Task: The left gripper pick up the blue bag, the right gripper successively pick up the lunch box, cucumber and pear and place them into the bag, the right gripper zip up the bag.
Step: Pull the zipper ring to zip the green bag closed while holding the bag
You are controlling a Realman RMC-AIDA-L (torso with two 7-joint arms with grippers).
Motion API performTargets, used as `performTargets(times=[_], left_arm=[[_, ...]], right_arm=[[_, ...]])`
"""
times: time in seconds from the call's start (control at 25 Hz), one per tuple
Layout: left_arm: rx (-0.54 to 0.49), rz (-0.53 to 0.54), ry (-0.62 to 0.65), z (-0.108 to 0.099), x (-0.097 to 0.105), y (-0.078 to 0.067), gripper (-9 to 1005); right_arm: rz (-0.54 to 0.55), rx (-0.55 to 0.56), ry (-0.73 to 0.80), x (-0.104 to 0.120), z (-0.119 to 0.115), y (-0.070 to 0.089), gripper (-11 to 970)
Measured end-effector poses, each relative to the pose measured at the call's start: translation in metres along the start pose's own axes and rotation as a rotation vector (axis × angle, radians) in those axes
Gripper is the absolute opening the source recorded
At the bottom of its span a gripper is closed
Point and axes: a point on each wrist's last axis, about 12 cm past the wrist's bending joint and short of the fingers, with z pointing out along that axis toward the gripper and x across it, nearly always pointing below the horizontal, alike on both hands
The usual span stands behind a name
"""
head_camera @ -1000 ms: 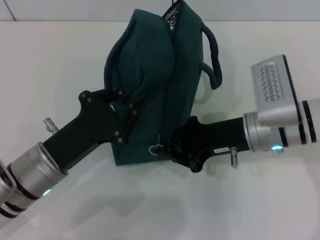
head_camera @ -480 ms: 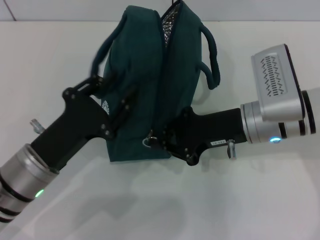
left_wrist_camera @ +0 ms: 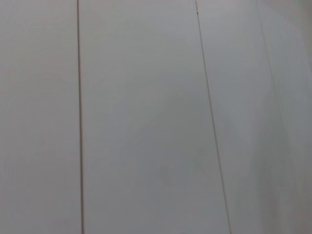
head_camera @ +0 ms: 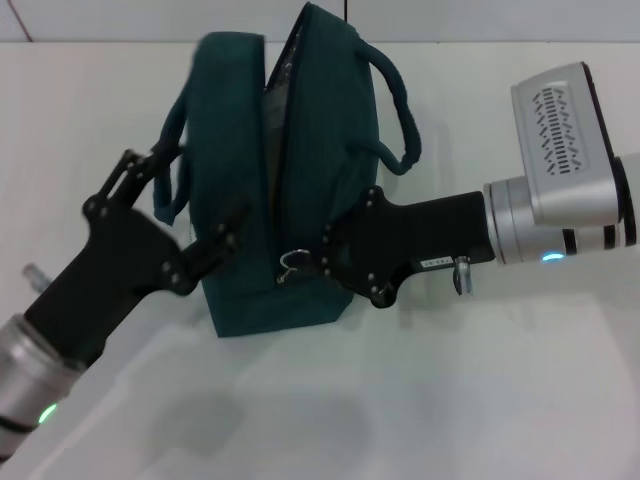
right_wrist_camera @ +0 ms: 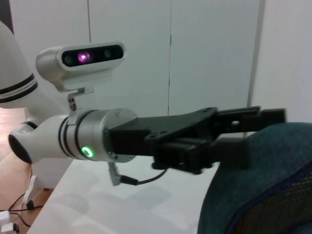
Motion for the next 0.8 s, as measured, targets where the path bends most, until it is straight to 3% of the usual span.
performTargets(times=[0.08, 0.4, 0.56, 0.8], left_arm=[[-0.012, 0.007, 0.005, -0.008, 0.000, -0.001, 802], [-0.043, 0.006, 0.011, -0.030, -0.003, -0.007, 894], [-0.051, -0.007, 0.045, -0.037, 0.000, -0.011, 893], [0.020, -0.055, 0.169, -0.038, 0.015, -0.022, 892]], right_arm=[[-0.008, 0.002, -0.001, -0.002, -0.001, -0.001, 18], [-0.012, 0.016, -0.004, -0.001, -0.010, -0.004, 18], [-0.045, 0.012, -0.013, -0.004, -0.011, -0.004, 18], [-0.095, 0.018, -0.044, -0.008, -0.011, -0.004, 18]])
